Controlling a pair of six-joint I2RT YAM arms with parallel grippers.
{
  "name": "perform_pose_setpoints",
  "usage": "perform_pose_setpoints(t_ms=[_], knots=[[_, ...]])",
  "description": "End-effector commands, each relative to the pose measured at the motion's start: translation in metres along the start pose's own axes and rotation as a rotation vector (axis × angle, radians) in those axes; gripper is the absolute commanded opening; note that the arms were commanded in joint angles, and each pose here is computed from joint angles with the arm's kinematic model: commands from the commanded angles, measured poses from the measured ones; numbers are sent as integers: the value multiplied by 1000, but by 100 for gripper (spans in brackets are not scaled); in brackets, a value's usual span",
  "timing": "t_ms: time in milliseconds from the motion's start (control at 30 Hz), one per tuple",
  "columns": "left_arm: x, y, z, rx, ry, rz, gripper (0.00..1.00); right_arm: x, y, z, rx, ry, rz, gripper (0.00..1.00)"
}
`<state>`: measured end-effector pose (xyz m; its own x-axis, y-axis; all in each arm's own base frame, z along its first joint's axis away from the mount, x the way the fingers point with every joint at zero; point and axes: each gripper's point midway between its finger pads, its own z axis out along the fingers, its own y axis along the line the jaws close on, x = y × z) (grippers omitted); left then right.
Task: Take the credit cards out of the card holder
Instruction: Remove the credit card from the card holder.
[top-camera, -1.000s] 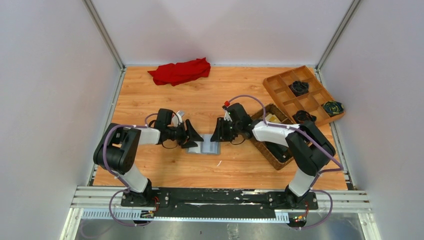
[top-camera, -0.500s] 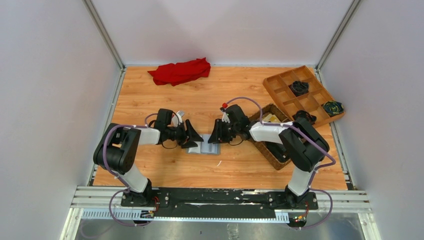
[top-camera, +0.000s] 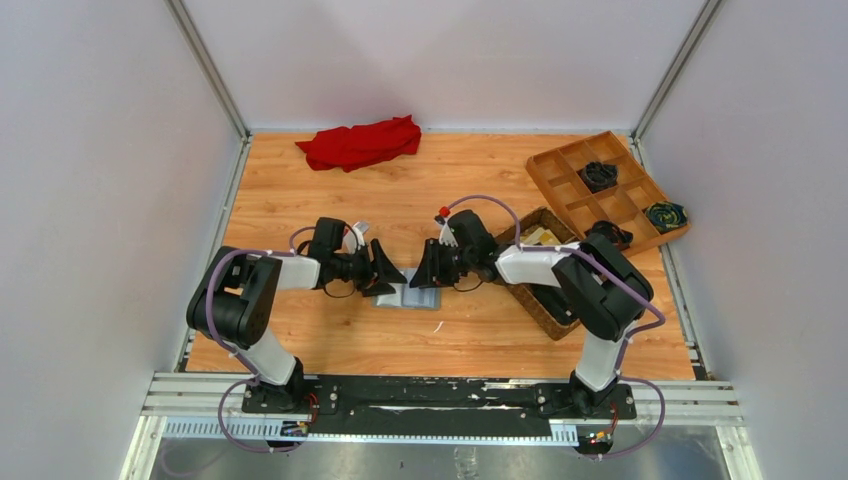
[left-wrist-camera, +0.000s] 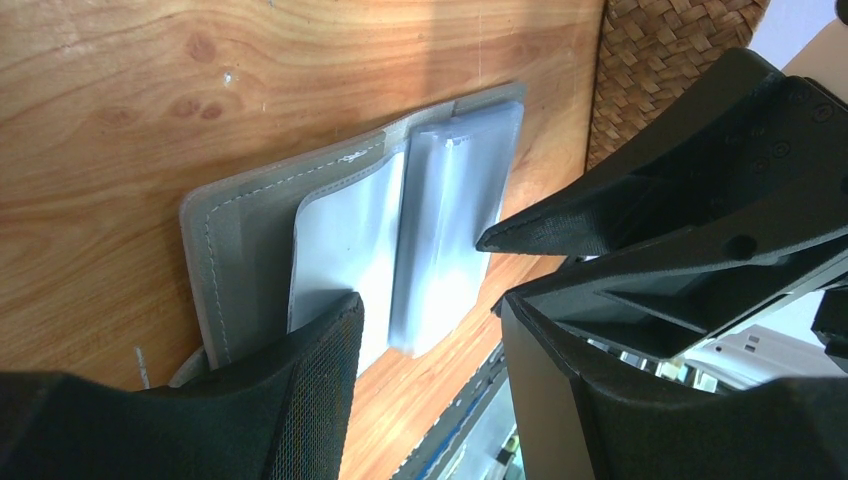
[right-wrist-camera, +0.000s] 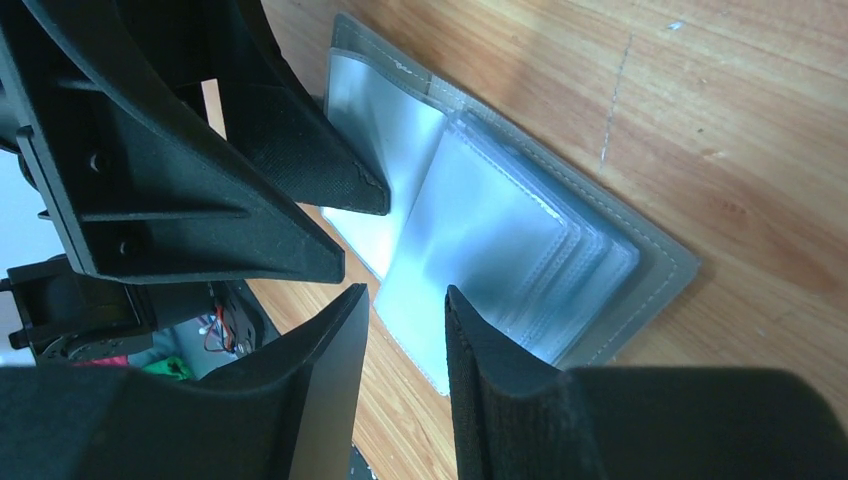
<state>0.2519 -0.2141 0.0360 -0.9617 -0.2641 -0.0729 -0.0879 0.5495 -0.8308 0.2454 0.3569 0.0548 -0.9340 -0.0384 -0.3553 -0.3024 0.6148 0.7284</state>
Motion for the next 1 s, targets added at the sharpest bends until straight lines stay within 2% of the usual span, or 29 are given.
perform_pose_setpoints(t_ms=[0,400,467,633,800,967], knots=[[-2,-1,-4,-1,-15,10,59,3,14,9,-70,20,5,38],[-20,-56,-31,114,-102,83,59,-7,7,-17,24,-80,-48,38],[-22,-52,-34,83,-106,92,59,-5,4,-16,30,-73,-40,39],[-21,-15,-40,-144,-49,161,60,-2,-3,-14,49,-70,-23,39],[-22,-11,-39,-155,-24,163,60,-2,-9,-14,65,-74,-9,39],[-27,-26,-46,-131,-51,197,60,-2,-13,-18,73,-79,-3,39]])
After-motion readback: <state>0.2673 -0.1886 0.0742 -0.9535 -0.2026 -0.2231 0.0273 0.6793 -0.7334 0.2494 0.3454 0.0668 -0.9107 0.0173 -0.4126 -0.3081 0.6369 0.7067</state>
